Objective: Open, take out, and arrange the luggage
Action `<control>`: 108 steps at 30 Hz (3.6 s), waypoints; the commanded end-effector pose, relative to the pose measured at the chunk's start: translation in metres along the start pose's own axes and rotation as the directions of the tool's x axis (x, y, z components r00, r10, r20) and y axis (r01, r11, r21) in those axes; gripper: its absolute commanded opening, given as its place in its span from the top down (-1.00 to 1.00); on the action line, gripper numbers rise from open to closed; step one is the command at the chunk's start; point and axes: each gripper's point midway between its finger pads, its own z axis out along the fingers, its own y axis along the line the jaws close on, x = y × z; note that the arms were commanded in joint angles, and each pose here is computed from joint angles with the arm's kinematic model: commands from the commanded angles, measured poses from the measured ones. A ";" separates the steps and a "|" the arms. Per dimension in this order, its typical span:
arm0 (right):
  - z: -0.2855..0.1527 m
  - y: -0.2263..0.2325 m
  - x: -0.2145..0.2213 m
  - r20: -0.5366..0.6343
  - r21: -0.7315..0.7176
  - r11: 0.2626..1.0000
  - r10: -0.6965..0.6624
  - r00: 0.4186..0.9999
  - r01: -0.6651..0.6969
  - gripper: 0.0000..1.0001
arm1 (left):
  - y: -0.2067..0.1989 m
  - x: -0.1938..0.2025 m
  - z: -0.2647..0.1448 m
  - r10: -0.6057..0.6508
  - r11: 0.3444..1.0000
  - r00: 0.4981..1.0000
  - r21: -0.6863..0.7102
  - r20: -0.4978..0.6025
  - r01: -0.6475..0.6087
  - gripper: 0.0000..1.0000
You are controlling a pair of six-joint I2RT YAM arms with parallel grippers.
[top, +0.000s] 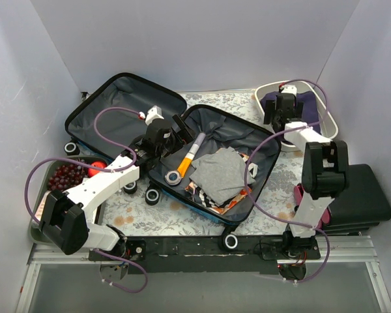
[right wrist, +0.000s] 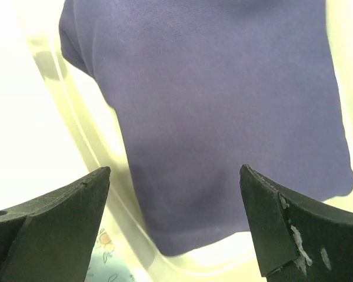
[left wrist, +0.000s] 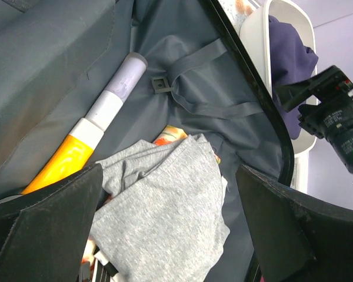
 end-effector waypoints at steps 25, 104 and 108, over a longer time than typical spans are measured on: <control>-0.229 0.120 0.042 0.094 -0.617 0.782 -0.038 0.995 0.088 -0.86 | -0.003 0.069 -0.015 0.348 0.923 0.891 0.274 -0.293 -0.271 -0.96; -0.213 0.109 0.055 -0.071 -0.505 0.855 -0.173 0.982 0.114 0.97 | 0.026 0.114 0.002 0.340 0.932 0.805 0.287 -0.487 -0.221 -0.96; -0.196 0.098 0.053 -0.084 -0.457 0.885 -0.141 0.986 0.088 0.97 | 0.028 0.119 0.005 0.331 0.936 0.795 0.281 -0.508 -0.210 -0.96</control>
